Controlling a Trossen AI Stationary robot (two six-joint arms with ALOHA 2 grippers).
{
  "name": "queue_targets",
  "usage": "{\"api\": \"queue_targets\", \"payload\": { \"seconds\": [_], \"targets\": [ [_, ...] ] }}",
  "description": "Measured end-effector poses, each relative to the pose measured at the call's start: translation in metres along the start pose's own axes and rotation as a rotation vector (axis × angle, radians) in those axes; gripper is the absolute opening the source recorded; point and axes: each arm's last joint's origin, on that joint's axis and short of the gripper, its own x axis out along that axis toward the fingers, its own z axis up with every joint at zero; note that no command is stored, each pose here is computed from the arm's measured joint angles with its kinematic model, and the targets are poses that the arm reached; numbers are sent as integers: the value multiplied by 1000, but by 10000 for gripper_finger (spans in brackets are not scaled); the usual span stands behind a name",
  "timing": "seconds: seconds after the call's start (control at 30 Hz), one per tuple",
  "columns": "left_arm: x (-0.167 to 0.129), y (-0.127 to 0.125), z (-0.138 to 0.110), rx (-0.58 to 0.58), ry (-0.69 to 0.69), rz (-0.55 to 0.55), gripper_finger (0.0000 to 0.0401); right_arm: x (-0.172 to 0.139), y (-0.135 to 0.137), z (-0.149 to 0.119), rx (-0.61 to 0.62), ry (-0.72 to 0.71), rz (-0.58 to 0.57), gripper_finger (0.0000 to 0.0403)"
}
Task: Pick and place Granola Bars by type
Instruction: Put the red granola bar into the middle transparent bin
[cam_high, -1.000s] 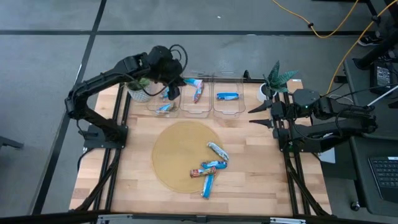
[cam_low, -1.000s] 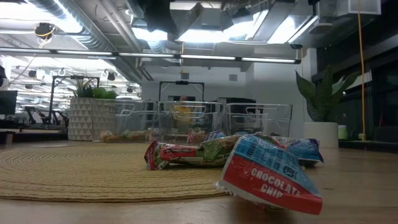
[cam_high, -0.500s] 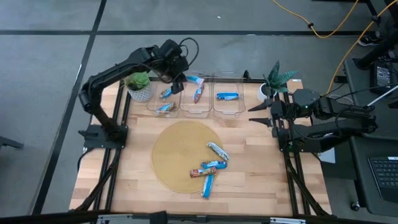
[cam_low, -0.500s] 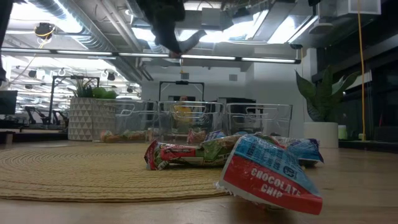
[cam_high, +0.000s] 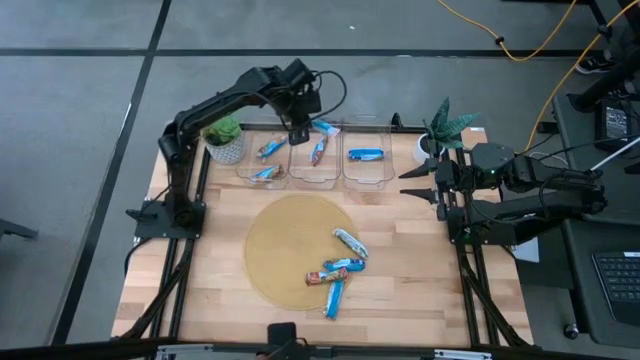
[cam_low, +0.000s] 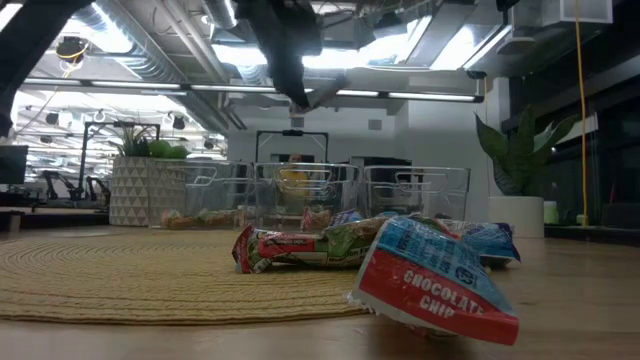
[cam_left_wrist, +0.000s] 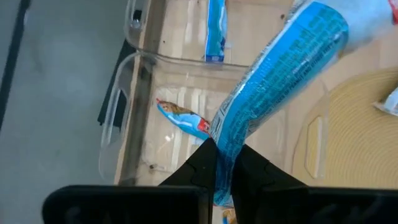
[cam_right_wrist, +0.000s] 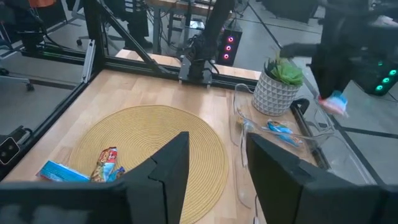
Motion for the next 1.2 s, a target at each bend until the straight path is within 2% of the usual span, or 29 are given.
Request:
{"api": "queue_targets", "payload": {
  "seconds": [0.7, 1.2],
  "targets": [
    [67, 14, -7, -34, 145, -55, 22, 0, 0, -1, 1, 7, 1, 161],
    [108, 18, -15, -24, 230, -95, 22, 0, 0, -1, 53, 8, 1, 161]
  ]
}}
